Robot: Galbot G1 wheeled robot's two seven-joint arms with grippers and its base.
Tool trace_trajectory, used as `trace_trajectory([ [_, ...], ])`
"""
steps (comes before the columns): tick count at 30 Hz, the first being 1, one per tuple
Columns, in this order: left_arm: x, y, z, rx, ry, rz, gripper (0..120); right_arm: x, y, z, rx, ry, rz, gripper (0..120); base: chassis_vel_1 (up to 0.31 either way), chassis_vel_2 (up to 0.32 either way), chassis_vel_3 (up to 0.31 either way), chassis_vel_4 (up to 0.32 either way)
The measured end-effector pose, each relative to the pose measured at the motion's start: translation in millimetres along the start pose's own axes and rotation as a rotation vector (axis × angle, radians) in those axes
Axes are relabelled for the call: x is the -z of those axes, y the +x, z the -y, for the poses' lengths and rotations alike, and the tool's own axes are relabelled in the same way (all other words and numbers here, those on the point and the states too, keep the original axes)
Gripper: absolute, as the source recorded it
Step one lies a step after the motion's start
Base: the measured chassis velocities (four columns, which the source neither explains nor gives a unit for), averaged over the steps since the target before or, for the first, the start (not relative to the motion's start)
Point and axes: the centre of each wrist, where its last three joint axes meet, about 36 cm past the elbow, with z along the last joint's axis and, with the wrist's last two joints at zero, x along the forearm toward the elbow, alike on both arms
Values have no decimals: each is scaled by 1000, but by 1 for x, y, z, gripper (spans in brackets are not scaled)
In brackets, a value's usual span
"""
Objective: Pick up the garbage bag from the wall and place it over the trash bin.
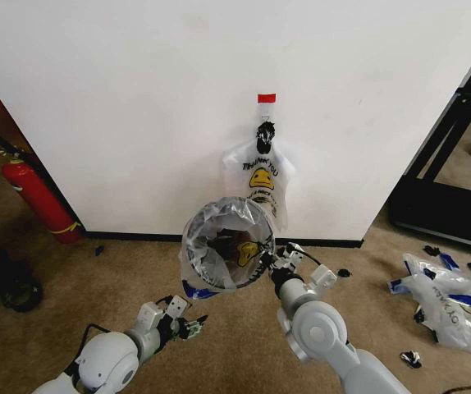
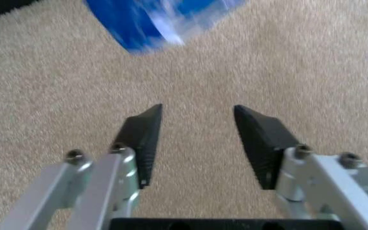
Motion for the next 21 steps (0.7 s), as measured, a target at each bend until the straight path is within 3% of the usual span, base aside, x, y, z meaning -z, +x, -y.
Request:
trace_trajectory([
  [12,19,-9,2,-122,24,61,1,-3,3,0,8,2,-6,0,0,0,0,0],
  [21,26,-24,-14,-97,32,95,0,-4,9,0,9,-2,-13,0,0,0,0,0],
])
